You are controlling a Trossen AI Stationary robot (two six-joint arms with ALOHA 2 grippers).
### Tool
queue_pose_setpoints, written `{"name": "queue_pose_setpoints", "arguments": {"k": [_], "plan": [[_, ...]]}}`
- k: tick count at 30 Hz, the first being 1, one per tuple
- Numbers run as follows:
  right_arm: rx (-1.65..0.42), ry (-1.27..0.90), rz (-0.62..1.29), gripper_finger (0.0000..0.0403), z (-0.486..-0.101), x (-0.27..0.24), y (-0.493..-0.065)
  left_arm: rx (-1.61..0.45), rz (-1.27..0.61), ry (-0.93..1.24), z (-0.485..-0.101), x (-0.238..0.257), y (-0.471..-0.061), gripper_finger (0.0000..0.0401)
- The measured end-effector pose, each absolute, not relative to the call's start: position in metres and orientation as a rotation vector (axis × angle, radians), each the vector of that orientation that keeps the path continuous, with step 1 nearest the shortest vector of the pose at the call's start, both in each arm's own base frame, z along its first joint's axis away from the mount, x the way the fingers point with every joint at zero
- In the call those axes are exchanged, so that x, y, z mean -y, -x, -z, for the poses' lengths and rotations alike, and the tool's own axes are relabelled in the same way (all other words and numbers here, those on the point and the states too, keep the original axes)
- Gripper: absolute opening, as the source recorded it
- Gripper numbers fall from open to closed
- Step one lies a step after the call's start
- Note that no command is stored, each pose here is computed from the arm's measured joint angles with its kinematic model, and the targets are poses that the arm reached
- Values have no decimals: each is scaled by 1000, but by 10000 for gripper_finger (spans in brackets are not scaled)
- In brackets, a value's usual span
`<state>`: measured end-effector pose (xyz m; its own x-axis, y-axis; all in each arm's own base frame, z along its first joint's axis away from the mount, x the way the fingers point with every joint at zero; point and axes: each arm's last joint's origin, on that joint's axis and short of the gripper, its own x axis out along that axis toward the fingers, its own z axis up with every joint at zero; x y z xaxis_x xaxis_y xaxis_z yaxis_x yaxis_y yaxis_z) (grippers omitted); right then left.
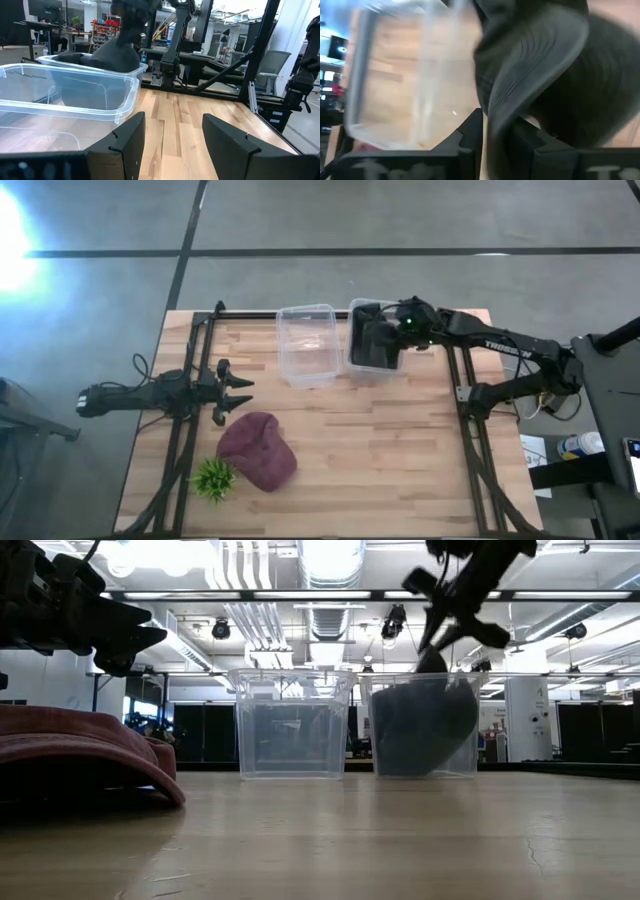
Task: Pick & Place hat
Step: Put the black cap into the right transparent bin, then put the red cap into the left transparent bin
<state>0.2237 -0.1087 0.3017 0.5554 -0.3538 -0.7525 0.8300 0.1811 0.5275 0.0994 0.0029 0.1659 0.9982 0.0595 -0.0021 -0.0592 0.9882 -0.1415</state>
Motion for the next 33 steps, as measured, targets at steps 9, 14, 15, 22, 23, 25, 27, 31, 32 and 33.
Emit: {"name": "queue_pose_setpoints", "arguments": {"k": [9, 14, 15, 22, 23, 25, 27, 31, 32, 33], "plan": [[-506, -906, 868, 129, -346, 88, -224, 5, -67, 108, -166, -3, -99, 193], [-495, -802, 814, 167, -362, 63, -230, 6, -69, 114, -166, -3, -99, 193], [-484, -770, 797, 172, -366, 56, -231, 7, -69, 120, -166, -3, -99, 193], [-441, -722, 717, 186, -385, 10, -233, 26, -56, 447, -167, -3, -99, 193], [-442, -721, 716, 185, -385, 6, -232, 27, -56, 469, -167, -3, -99, 193], [-455, -729, 699, 183, -384, -2, -232, 27, -55, 488, -167, -3, -99, 193], [-474, -725, 669, 181, -380, -11, -232, 28, -55, 490, -167, -3, -99, 193], [-479, -812, 627, 180, -366, -31, -240, 28, -55, 491, -167, -3, -99, 193], [-479, -852, 608, 180, -361, -37, -245, 28, -55, 491, -167, -3, -99, 193], [-481, -889, 567, 180, -356, -43, -251, 28, -55, 491, -167, -3, -99, 193]]}}
